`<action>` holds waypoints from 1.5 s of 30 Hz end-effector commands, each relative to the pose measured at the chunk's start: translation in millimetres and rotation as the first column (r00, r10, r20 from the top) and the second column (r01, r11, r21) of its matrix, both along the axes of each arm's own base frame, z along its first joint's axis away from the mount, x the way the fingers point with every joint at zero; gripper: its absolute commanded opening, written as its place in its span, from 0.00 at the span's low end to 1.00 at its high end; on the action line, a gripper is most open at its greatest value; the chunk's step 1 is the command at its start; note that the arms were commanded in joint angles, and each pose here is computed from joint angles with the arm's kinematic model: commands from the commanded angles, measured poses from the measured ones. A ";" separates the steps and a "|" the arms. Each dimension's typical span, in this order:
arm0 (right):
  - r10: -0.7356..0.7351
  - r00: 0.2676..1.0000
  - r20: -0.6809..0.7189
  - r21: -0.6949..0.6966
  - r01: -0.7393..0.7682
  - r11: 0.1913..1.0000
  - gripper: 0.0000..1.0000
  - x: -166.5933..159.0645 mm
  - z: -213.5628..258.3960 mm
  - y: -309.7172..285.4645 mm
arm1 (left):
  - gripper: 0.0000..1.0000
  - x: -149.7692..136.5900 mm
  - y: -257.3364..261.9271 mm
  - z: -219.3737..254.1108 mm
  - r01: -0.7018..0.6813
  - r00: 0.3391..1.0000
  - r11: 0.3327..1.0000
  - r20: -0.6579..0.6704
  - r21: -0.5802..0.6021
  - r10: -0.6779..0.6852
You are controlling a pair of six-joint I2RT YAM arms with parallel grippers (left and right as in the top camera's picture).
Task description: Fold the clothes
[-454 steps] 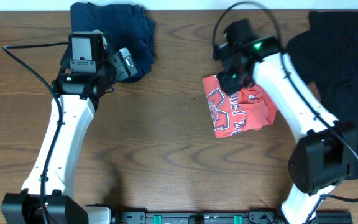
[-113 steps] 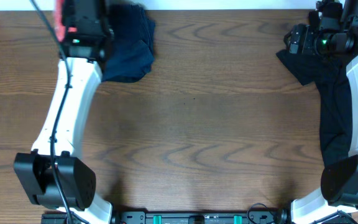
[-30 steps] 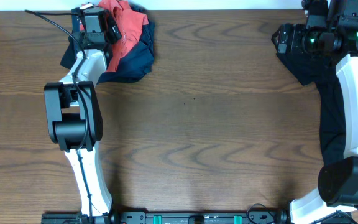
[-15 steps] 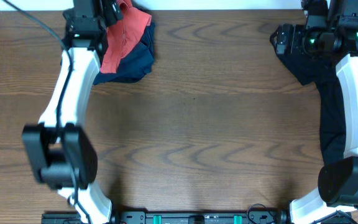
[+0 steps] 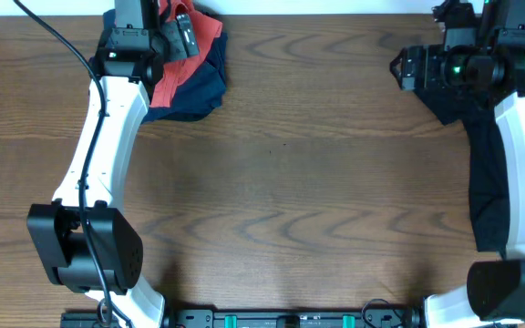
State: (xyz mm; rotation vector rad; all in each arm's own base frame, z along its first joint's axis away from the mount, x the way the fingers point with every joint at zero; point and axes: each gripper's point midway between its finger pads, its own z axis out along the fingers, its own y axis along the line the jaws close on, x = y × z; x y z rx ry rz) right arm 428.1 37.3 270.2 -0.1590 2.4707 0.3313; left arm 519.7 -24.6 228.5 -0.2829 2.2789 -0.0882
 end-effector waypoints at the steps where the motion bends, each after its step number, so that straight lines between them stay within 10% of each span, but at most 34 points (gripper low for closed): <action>1: 0.026 1.000 0.002 -0.016 -0.026 1.000 0.99 -5.8 3.8 6.4 | 0.98 0.4 -7.8 -3.5 0.028 1.000 0.999 -0.009 -0.032 -0.028; 11: -0.115 0.992 -0.061 0.194 0.124 0.973 0.99 -2.1 11.0 22.6 | 0.98 0.4 -7.6 -3.5 0.027 1.000 0.999 -0.009 -0.032 -0.028; 28: -0.193 0.974 -0.115 0.019 0.196 0.980 0.99 -12.6 -10.9 -8.7 | 0.98 0.4 -7.6 -3.5 0.027 1.000 0.999 -0.009 -0.032 -0.028; 36: -0.062 0.980 0.190 -0.076 0.077 0.994 0.99 -6.3 18.5 1.1 | 0.98 0.4 -7.6 -3.5 0.027 1.000 0.999 -0.009 -0.032 -0.028; 45: -0.041 0.885 0.463 -0.083 0.090 0.993 0.99 -69.3 -6.1 -5.0 | 0.98 0.4 -7.6 -3.5 0.027 1.000 0.999 -0.009 -0.032 -0.028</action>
